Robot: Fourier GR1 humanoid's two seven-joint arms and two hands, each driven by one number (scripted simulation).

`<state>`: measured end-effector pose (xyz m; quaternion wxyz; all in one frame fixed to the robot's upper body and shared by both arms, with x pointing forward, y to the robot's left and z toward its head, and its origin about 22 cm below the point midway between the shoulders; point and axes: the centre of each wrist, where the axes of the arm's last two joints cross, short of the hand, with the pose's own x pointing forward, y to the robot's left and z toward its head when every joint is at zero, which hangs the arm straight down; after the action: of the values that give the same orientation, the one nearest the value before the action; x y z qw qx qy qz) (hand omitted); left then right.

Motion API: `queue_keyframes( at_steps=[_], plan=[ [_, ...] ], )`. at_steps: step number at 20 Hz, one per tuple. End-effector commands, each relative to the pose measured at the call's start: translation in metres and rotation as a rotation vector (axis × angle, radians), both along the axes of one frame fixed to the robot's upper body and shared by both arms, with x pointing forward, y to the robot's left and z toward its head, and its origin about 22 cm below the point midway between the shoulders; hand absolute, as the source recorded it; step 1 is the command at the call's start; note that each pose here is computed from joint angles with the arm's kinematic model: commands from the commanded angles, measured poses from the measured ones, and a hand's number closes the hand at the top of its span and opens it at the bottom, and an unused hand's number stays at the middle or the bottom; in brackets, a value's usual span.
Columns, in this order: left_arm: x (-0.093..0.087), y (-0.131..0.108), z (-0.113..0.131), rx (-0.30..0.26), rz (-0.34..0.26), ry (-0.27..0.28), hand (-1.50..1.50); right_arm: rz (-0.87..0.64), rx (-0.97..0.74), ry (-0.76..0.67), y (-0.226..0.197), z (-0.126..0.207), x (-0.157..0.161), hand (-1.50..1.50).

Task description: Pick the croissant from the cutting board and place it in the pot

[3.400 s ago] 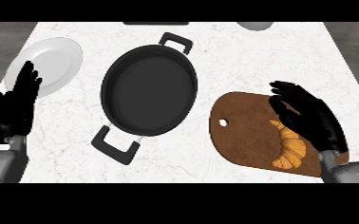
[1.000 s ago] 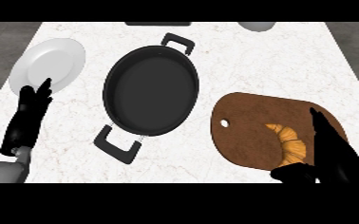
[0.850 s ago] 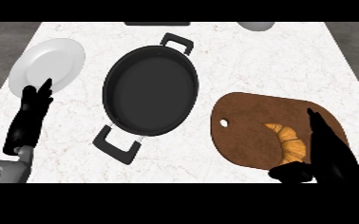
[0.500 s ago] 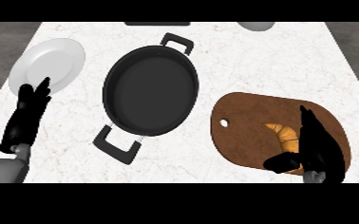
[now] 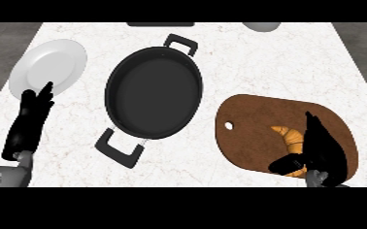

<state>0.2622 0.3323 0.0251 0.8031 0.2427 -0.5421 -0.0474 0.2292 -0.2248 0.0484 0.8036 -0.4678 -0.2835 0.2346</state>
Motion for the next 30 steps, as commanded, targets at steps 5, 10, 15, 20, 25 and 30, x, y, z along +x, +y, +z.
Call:
queue_keyframes(
  at_steps=[5, 10, 15, 20, 25, 30],
  plan=[
    [0.002, 0.000, 0.000, 0.012, 0.016, 0.016, 0.00, -0.092, 0.004, 0.105, -0.010, -0.003, 0.015, -1.50],
    [0.011, 0.001, 0.000, -0.004, -0.002, 0.008, 0.00, -0.105, 0.042, 0.082, -0.003, -0.042, 0.019, -1.50],
    [0.007, 0.009, -0.012, -0.008, -0.009, 0.001, 0.00, -0.105, 0.047, 0.086, -0.026, -0.033, 0.012, -1.50],
    [0.007, 0.001, 0.011, 0.001, -0.005, 0.016, 0.00, -0.121, 0.049, 0.100, -0.024, -0.044, 0.024, -1.50],
    [0.000, 0.011, -0.003, 0.009, -0.018, 0.012, 0.00, -0.044, -0.009, 0.023, -0.020, -0.054, 0.021, 1.50],
    [-0.013, 0.007, -0.007, 0.006, -0.004, -0.001, 0.00, -0.019, -0.137, 0.015, -0.019, -0.050, 0.012, 1.50]
  ],
)
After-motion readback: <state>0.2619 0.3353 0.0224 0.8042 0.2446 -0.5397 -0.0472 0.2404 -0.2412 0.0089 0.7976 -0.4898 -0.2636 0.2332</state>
